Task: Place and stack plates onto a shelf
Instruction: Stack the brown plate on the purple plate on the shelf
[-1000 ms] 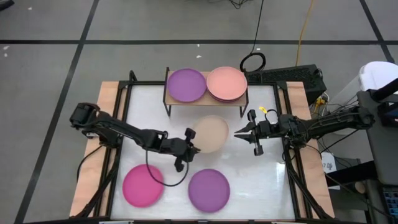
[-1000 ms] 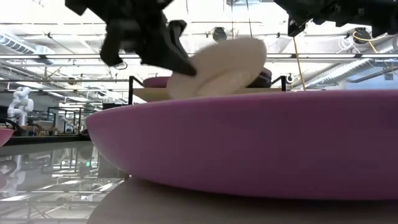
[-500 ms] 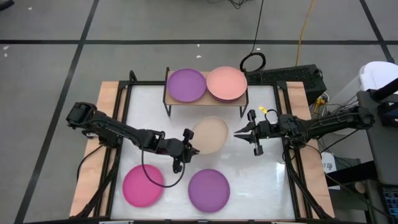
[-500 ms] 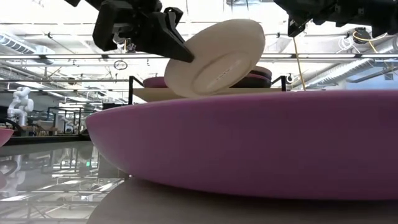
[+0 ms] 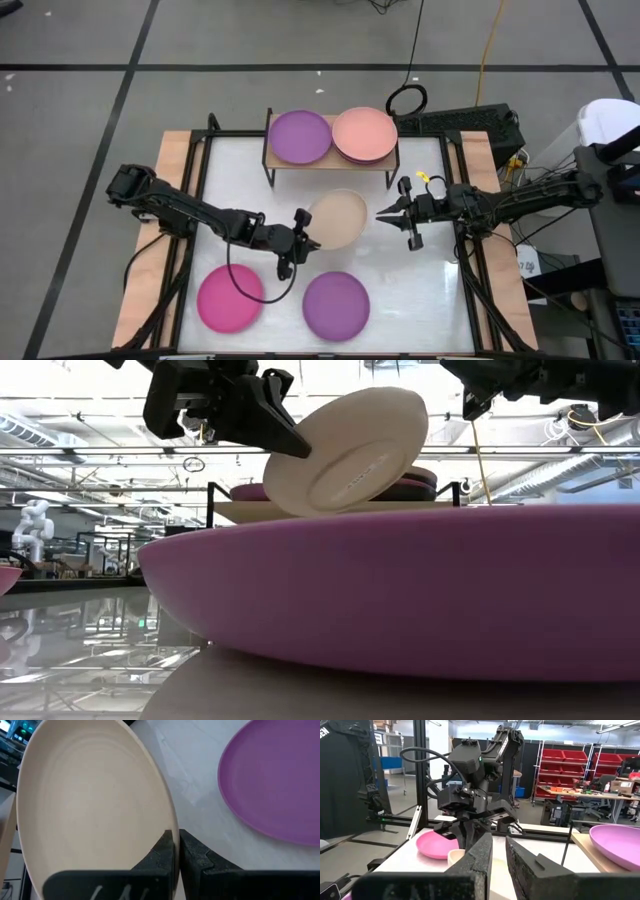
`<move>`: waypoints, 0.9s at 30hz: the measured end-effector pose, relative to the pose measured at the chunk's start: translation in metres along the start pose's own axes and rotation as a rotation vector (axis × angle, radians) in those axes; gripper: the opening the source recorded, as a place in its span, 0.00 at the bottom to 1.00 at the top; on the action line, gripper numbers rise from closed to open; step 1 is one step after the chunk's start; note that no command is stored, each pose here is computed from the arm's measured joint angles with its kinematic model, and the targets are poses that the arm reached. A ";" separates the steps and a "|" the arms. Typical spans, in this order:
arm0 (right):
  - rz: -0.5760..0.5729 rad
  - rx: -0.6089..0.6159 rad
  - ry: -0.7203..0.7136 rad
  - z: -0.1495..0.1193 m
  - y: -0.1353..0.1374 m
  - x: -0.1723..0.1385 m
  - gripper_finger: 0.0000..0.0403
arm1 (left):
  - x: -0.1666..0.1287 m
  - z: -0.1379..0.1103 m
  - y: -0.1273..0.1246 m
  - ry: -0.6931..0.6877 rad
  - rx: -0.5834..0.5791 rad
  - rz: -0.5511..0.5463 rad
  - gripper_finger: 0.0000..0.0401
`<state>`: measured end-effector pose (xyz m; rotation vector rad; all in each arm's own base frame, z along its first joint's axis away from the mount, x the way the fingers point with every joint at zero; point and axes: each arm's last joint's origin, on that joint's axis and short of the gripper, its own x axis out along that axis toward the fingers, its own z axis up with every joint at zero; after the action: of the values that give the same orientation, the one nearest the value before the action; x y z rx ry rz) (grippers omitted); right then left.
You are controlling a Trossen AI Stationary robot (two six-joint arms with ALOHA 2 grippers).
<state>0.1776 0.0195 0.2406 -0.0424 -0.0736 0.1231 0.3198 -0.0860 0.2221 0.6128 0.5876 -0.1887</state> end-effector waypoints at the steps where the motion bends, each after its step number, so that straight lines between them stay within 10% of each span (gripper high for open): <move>1: 0.000 0.000 0.001 0.000 0.000 0.000 0.10 | 0.000 0.000 0.000 0.000 0.000 0.000 0.03; 27: 0.006 0.030 -0.038 0.004 0.000 0.000 0.10 | -0.016 0.007 0.003 -0.012 0.004 0.050 0.03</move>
<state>0.1772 0.0197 0.2443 -0.0107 -0.1092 0.1311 0.3108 -0.0882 0.2373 0.6287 0.5600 -0.1466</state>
